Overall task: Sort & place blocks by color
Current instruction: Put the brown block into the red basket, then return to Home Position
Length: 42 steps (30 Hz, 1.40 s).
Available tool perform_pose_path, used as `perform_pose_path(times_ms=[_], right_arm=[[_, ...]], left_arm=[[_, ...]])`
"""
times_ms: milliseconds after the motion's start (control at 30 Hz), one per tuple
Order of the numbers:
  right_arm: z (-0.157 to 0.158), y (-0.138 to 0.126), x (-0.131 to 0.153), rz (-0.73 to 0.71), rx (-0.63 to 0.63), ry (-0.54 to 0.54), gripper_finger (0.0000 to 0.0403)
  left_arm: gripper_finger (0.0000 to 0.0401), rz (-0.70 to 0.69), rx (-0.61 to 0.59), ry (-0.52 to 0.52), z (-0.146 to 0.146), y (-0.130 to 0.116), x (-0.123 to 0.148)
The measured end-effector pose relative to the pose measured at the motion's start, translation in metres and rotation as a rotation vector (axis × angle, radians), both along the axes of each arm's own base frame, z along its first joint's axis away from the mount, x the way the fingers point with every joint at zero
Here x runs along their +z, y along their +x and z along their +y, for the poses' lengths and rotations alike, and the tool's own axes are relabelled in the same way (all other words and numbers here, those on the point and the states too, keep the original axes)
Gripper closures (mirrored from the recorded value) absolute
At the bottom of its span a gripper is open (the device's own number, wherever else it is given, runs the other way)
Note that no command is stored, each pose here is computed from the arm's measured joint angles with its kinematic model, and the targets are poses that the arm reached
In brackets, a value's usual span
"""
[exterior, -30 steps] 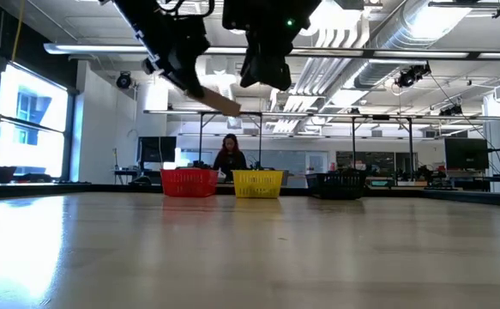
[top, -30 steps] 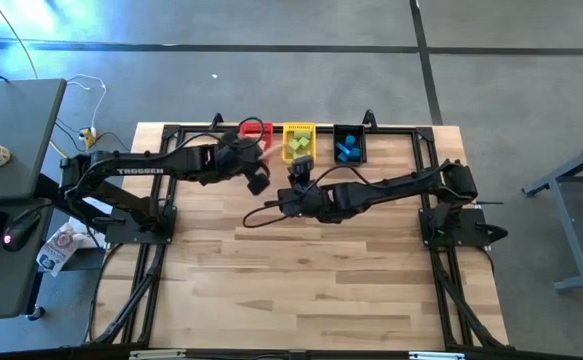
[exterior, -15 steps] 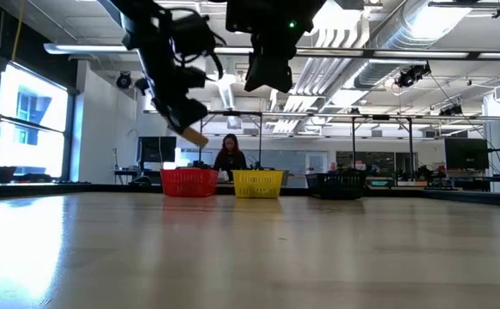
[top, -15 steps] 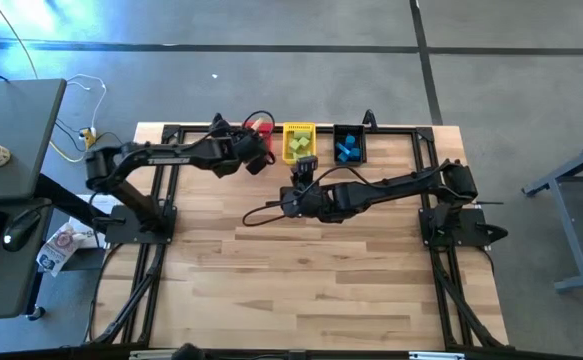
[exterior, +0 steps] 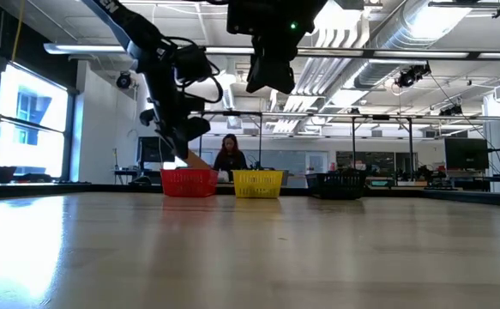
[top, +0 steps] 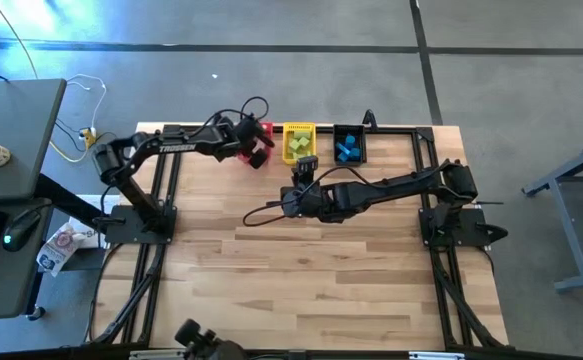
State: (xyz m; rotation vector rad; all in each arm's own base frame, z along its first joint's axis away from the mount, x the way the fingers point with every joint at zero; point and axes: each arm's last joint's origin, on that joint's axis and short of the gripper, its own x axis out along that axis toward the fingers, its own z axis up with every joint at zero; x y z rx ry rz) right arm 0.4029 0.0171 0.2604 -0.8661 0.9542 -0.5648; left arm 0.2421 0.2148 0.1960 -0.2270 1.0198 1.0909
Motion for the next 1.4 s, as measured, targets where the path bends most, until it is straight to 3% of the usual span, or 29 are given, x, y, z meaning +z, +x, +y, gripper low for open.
perform_pose_path(times_ms=[233, 400, 667, 867, 1100, 1267, 1400], right_arm=[[0.0, 0.0, 0.0, 0.002, 0.0, 0.0, 0.0295], [0.0, 0.0, 0.0, 0.002, 0.0, 0.0, 0.0295], [0.0, 0.0, 0.0, -0.026, -0.02, 0.021, 0.0295], [0.0, -0.005, -0.004, -0.007, -0.051, 0.049, 0.0295], [-0.001, -0.021, -0.015, 0.047, -0.152, 0.166, 0.0295], [0.0, -0.034, -0.023, 0.117, -0.223, 0.332, 0.0295], [-0.001, -0.044, -0.025, 0.171, -0.29, 0.331, 0.0295]], left_arm=[[0.0355, -0.01, 0.029, -0.028, 0.006, -0.007, -0.001], [0.0317, 0.03, 0.013, -0.005, 0.006, -0.007, -0.001], [0.0248, -0.035, -0.011, -0.064, 0.003, -0.005, 0.0], [0.0234, -0.095, -0.021, -0.079, -0.002, -0.01, 0.021], [0.0234, -0.312, -0.187, -0.142, -0.03, -0.018, 0.067], [0.0233, -0.361, -0.334, -0.078, -0.066, -0.021, 0.092], [0.0233, -0.432, -0.448, -0.044, -0.097, -0.026, 0.092]])
